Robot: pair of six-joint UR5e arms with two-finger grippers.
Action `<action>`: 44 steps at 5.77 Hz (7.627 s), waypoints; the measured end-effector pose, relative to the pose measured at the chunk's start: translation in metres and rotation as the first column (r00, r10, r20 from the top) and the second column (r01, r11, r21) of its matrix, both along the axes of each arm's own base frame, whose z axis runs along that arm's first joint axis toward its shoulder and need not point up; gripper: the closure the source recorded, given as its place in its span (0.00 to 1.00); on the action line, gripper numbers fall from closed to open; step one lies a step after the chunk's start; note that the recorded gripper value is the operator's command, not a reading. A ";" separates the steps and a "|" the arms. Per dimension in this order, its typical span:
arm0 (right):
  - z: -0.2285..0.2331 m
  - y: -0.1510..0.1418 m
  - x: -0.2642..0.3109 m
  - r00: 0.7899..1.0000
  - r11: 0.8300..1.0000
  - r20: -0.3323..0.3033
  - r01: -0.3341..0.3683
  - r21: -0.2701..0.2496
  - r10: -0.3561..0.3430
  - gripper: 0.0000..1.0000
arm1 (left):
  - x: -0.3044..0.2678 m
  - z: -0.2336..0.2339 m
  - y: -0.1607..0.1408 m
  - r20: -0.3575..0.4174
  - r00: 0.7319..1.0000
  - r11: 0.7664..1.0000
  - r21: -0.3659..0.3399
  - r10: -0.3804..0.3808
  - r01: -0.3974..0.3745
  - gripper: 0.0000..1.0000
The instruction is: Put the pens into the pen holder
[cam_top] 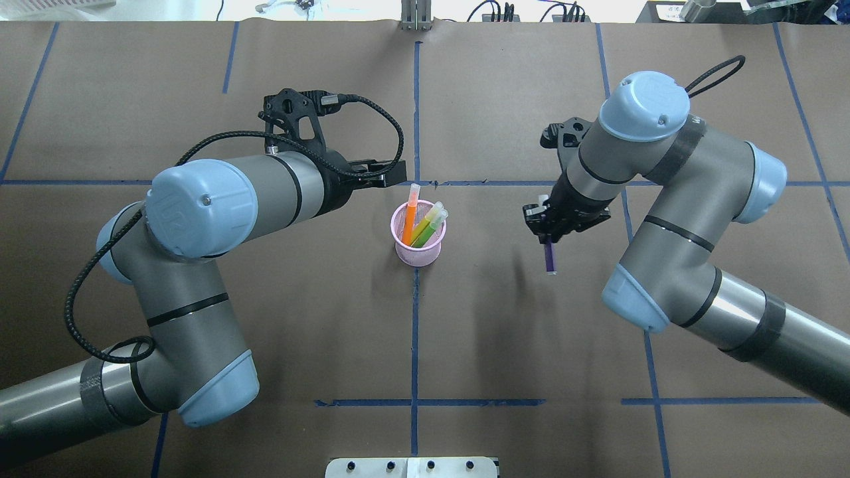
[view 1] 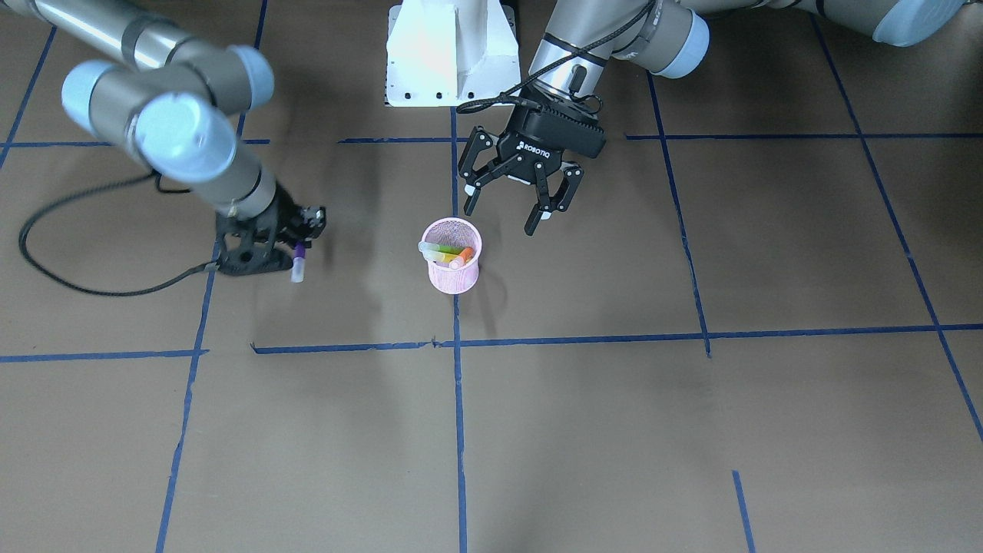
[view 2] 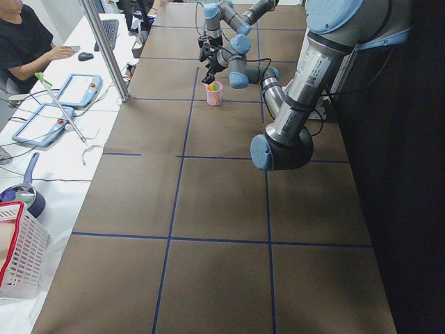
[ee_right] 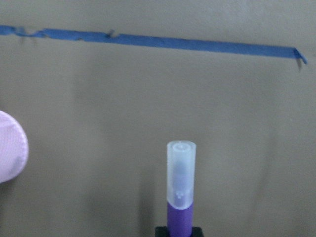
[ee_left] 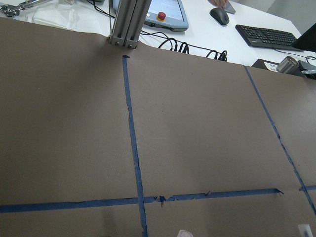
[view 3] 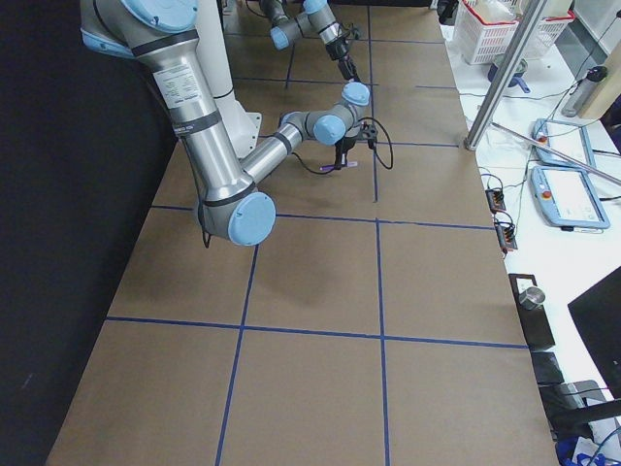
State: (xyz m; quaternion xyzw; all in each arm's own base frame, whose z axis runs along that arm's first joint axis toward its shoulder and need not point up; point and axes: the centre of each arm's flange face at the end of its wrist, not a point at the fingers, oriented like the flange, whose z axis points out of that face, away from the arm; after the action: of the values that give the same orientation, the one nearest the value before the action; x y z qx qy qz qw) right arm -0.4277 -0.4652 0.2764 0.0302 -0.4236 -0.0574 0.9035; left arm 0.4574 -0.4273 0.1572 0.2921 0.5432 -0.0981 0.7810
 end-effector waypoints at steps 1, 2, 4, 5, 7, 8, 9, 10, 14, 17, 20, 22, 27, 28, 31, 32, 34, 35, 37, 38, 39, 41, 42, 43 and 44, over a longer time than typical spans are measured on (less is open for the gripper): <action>-0.049 0.013 0.000 0.998 0.993 0.043 -0.051 0.104 0.047 1.00 | -0.006 0.011 0.003 0.002 1.000 1.000 -0.001 0.000 0.000 0.10; -0.081 0.024 -0.003 0.992 0.976 0.083 -0.108 0.189 0.094 1.00 | -0.012 0.023 0.006 0.000 1.000 1.000 0.000 -0.001 0.001 0.10; -0.103 0.054 -0.040 0.958 0.901 0.173 -0.275 0.337 0.228 1.00 | -0.022 0.044 0.006 -0.015 1.000 1.000 0.009 -0.010 0.010 0.10; -0.107 0.068 -0.056 0.934 0.854 0.190 -0.353 0.382 0.302 1.00 | -0.026 0.053 0.005 -0.014 1.000 1.000 0.008 -0.014 0.015 0.10; -0.107 0.082 -0.083 0.879 0.780 0.247 -0.476 0.407 0.408 1.00 | -0.035 0.080 0.008 -0.009 1.000 1.000 0.005 -0.017 0.017 0.10; -0.103 0.083 -0.101 0.851 0.751 0.284 -0.524 0.402 0.441 0.98 | -0.038 0.092 0.010 -0.011 1.000 1.000 0.006 -0.018 0.018 0.10; -0.102 0.083 -0.116 0.838 0.740 0.301 -0.543 0.396 0.454 0.88 | -0.040 0.096 0.011 -0.012 1.000 1.000 0.008 -0.017 0.018 0.10; -0.099 0.085 -0.124 0.838 0.740 0.302 -0.543 0.396 0.454 0.74 | -0.040 0.098 0.011 -0.012 1.000 1.000 0.008 -0.017 0.018 0.10; -0.099 0.091 -0.122 0.843 0.742 0.305 -0.535 0.403 0.443 0.13 | -0.040 0.099 0.011 -0.010 1.000 1.000 0.006 -0.018 0.018 0.10; -0.088 0.063 -0.055 0.859 0.799 0.319 -0.497 0.337 0.400 0.01 | -0.065 0.107 -0.014 -0.009 0.999 0.998 -0.031 0.054 -0.054 0.11; -0.007 -0.016 0.072 0.922 0.920 0.234 -0.351 0.176 0.308 0.00 | -0.159 0.171 -0.076 0.209 0.954 0.976 -0.033 0.216 -0.213 0.10; 0.069 -0.046 0.175 0.955 0.955 0.168 -0.266 0.130 0.243 0.00 | -0.244 0.216 -0.112 0.420 0.862 0.956 -0.051 0.283 -0.289 0.10; 0.291 -0.033 0.407 0.996 0.994 0.002 -0.085 0.064 0.085 0.00 | -0.441 0.361 -0.124 0.489 0.716 0.867 -0.290 0.498 -0.405 0.00; 0.331 -0.024 0.433 0.998 0.996 -0.014 -0.061 0.059 0.062 0.00 | -0.468 0.392 -0.110 0.442 0.744 0.861 -0.338 0.502 -0.380 0.00; 0.377 -0.001 0.452 0.997 0.998 -0.034 -0.062 0.017 0.062 0.00 | -0.496 0.416 -0.093 0.419 0.753 0.852 -0.373 0.507 -0.366 0.00; 0.388 0.003 0.455 0.997 0.998 -0.039 -0.066 -0.004 0.066 0.00 | -0.507 0.420 -0.090 0.434 0.738 0.851 -0.357 0.517 -0.386 0.00; 0.408 0.022 0.460 0.997 0.996 -0.042 -0.073 -0.046 0.071 0.00 | -0.523 0.437 -0.083 0.424 0.730 0.838 -0.376 0.536 -0.396 0.00; 0.408 0.023 0.460 0.997 0.996 -0.043 -0.073 -0.048 0.071 0.00 | -0.524 0.447 -0.077 0.412 0.731 0.830 -0.392 0.545 -0.397 0.00; 0.407 0.025 0.460 0.997 0.996 -0.043 -0.072 -0.048 0.070 0.00 | -0.523 0.456 -0.069 0.363 0.742 0.810 -0.421 0.563 -0.408 0.00; 0.409 0.028 0.460 0.997 0.996 -0.039 -0.071 -0.053 0.069 0.00 | -0.520 0.456 -0.068 0.330 0.752 0.800 -0.429 0.571 -0.419 0.00; 0.409 0.032 0.460 0.997 0.996 -0.038 -0.071 -0.054 0.069 0.00 | -0.520 0.454 -0.068 0.309 0.756 0.791 -0.443 0.577 -0.423 0.00; 0.410 0.034 0.461 0.996 0.995 -0.046 -0.074 -0.060 0.071 0.00 | -0.522 0.450 -0.064 0.299 0.760 0.787 -0.452 0.577 -0.420 0.00; 0.413 0.037 0.461 0.996 0.995 -0.051 -0.076 -0.068 0.073 0.00 | -0.523 0.449 -0.062 0.298 0.762 0.788 -0.453 0.575 -0.417 0.00; 0.414 0.043 0.462 0.996 0.994 -0.052 -0.077 -0.072 0.073 0.00 | -0.524 0.447 -0.062 0.297 0.765 0.790 -0.453 0.572 -0.414 0.00; 0.415 0.044 0.459 0.997 0.995 -0.052 -0.068 -0.074 0.064 0.00 | -0.524 0.445 -0.063 0.293 0.770 0.791 -0.455 0.567 -0.410 0.00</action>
State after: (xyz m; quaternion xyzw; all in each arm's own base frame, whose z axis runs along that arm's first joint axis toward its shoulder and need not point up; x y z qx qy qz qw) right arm 0.0311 -0.4207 0.6909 0.0084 -0.4016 -0.0120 0.9157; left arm -0.0663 -0.4902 0.6023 0.0011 0.3943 0.0775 0.9157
